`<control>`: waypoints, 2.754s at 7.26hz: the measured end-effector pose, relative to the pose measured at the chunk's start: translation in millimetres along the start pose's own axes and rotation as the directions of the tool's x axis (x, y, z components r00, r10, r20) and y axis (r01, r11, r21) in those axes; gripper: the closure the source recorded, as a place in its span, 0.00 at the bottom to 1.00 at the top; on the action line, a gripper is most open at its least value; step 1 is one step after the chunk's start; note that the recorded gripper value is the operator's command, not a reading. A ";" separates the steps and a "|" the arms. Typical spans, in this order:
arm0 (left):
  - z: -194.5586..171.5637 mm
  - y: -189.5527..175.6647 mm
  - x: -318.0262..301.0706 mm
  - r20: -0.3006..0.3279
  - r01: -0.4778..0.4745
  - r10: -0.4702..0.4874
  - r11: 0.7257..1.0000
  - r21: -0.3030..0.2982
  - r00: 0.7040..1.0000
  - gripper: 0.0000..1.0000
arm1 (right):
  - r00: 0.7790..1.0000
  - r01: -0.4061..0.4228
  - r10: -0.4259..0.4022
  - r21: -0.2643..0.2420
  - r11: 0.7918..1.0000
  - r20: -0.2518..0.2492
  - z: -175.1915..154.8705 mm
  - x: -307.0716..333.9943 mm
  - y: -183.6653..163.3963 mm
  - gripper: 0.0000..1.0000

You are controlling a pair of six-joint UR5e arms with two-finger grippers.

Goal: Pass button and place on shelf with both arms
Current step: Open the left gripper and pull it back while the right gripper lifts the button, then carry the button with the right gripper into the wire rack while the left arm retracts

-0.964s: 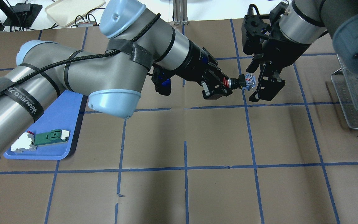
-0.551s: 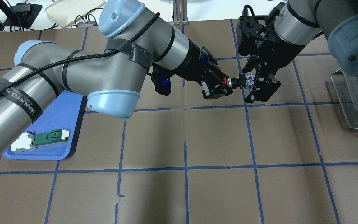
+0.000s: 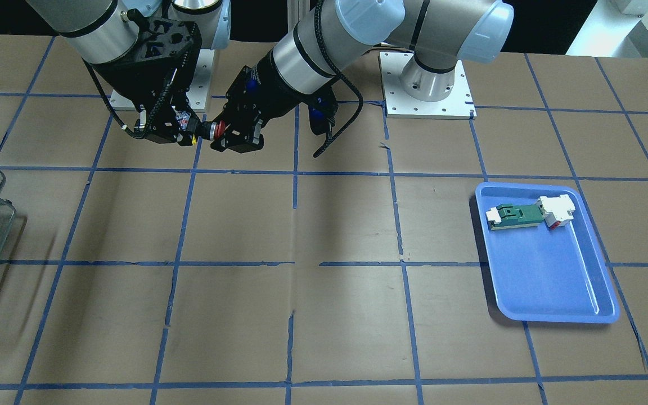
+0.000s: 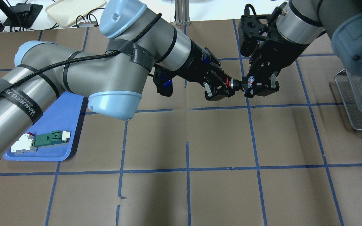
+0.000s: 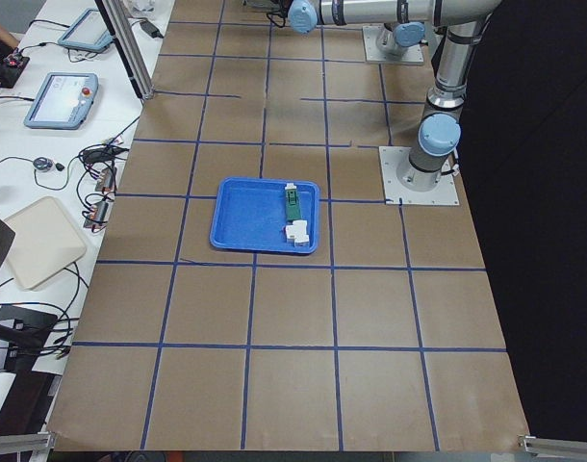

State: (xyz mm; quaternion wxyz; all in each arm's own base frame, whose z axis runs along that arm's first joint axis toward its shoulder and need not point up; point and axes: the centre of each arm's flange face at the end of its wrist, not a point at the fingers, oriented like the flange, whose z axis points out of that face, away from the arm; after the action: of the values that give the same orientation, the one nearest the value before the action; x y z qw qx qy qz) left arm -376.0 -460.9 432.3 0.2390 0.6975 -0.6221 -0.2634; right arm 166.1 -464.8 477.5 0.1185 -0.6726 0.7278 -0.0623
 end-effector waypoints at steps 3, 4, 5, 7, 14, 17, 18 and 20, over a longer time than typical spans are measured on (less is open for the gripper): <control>-7.3 4.9 -2.6 -0.012 -0.003 0.003 1.000 -0.009 1.000 0.00 | 1.000 0.003 -0.003 0.009 1.000 -0.002 -0.6 0.5 -1.2 1.00; -10.5 7.6 -2.6 -0.017 0.012 -0.013 1.000 -0.013 1.000 0.00 | 1.000 0.003 -0.003 0.010 1.000 -0.001 -0.2 0.5 -1.3 1.00; -12.2 9.1 -2.3 -0.020 0.027 -0.028 0.999 -0.016 0.999 0.00 | 1.000 0.002 -0.002 0.011 1.000 -0.001 -0.2 0.5 -1.4 1.00; -15.3 10.5 -1.4 -0.025 0.033 -0.034 0.999 -0.018 0.999 0.07 | 1.000 0.009 -0.009 0.008 1.000 0.004 0.5 1.1 0.1 1.00; -129.8 -149.4 88.2 0.070 -0.416 0.428 0.807 0.418 0.901 0.00 | 0.994 -0.082 0.064 -0.207 0.975 -0.092 -31.7 67.5 216.8 1.00; -201.1 -198.7 73.5 0.398 -0.705 0.583 0.554 0.442 0.708 0.00 | 0.995 -0.021 -0.006 -0.256 0.966 -0.103 -20.7 98.4 388.4 0.85; -221.8 -198.7 65.1 0.493 -0.800 0.630 0.447 0.401 0.600 0.00 | 0.994 -0.004 -0.025 -0.262 0.965 -0.105 -16.7 101.5 422.0 0.62; -247.4 -186.5 44.3 0.653 -0.961 0.706 0.174 0.214 0.273 0.00 | 0.994 -0.018 -0.009 -0.252 0.967 -0.106 -10.4 98.1 459.5 0.00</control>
State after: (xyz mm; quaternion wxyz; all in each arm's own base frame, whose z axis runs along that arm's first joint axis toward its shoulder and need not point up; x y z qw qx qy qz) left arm -69.3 -482.7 490.7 -0.0178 0.1804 -0.9833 -0.0150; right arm -286.2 -522.7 363.9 -0.0070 -0.6763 0.7366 -0.0044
